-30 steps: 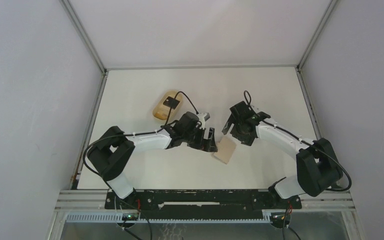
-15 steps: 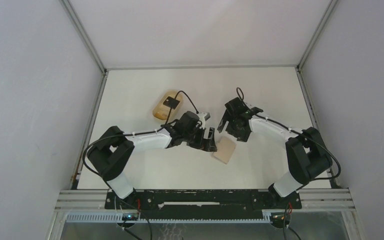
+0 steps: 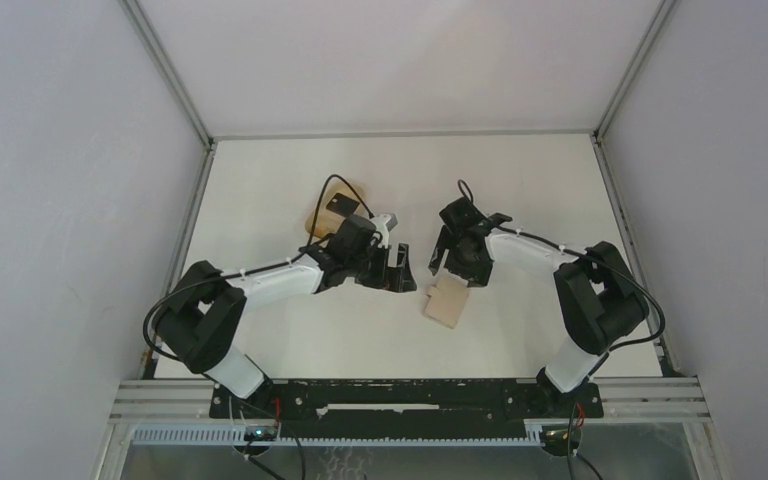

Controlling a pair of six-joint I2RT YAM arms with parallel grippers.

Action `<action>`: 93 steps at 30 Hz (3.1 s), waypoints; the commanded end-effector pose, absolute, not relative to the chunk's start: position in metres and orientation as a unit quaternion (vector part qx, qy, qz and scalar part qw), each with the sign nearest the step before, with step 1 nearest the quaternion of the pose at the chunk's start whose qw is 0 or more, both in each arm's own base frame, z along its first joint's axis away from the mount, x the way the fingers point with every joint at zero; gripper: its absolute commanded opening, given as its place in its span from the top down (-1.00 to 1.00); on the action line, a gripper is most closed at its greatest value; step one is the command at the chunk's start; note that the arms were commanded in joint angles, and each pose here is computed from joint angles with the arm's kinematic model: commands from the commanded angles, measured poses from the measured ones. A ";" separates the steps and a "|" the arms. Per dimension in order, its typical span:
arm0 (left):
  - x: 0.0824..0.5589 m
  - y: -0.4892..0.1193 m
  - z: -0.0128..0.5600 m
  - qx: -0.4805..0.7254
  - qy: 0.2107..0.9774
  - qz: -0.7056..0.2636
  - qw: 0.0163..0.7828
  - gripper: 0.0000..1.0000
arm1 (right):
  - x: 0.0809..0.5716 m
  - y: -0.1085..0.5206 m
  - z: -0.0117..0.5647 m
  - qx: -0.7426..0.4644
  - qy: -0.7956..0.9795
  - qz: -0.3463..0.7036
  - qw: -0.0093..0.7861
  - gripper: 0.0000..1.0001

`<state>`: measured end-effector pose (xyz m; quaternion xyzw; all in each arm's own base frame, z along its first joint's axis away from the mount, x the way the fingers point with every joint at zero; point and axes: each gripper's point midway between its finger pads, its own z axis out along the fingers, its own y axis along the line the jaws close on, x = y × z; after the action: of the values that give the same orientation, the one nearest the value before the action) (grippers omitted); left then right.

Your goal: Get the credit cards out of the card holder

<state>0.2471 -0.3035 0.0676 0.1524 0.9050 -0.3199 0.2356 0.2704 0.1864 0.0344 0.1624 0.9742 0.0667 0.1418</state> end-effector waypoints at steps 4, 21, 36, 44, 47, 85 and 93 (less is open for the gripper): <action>0.247 -0.293 0.070 0.160 0.902 -0.314 0.250 -0.96 | 0.271 0.192 0.038 0.140 0.978 0.061 0.145 -0.77; 0.253 -0.272 0.064 0.139 0.908 -0.302 0.256 -0.95 | 0.299 0.205 0.069 0.113 0.968 0.117 0.188 1.00; 0.268 -0.257 0.074 0.114 0.908 -0.296 0.274 -0.95 | 0.362 0.252 0.151 0.027 0.922 0.273 0.273 1.00; 0.270 -0.255 0.072 0.111 0.909 -0.290 0.277 -0.95 | 0.294 0.223 0.133 -0.026 0.963 0.117 0.243 -0.38; 0.273 -0.246 0.072 0.086 0.909 -0.298 0.278 -0.97 | 0.260 0.235 0.124 -0.071 0.962 0.100 0.246 -0.97; 0.282 -0.201 0.078 -0.017 0.904 -0.324 0.278 -0.99 | 0.178 0.217 0.018 -0.189 0.958 -0.062 0.208 0.68; 0.275 -0.231 0.076 0.009 0.907 -0.326 0.266 -1.00 | 0.226 0.239 0.049 -0.207 0.931 0.001 0.299 1.00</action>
<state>0.2676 -0.2064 0.0599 -0.0034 0.9171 -0.3060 0.2556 0.1866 0.2211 0.0244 -0.2035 0.9535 -0.0419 0.2184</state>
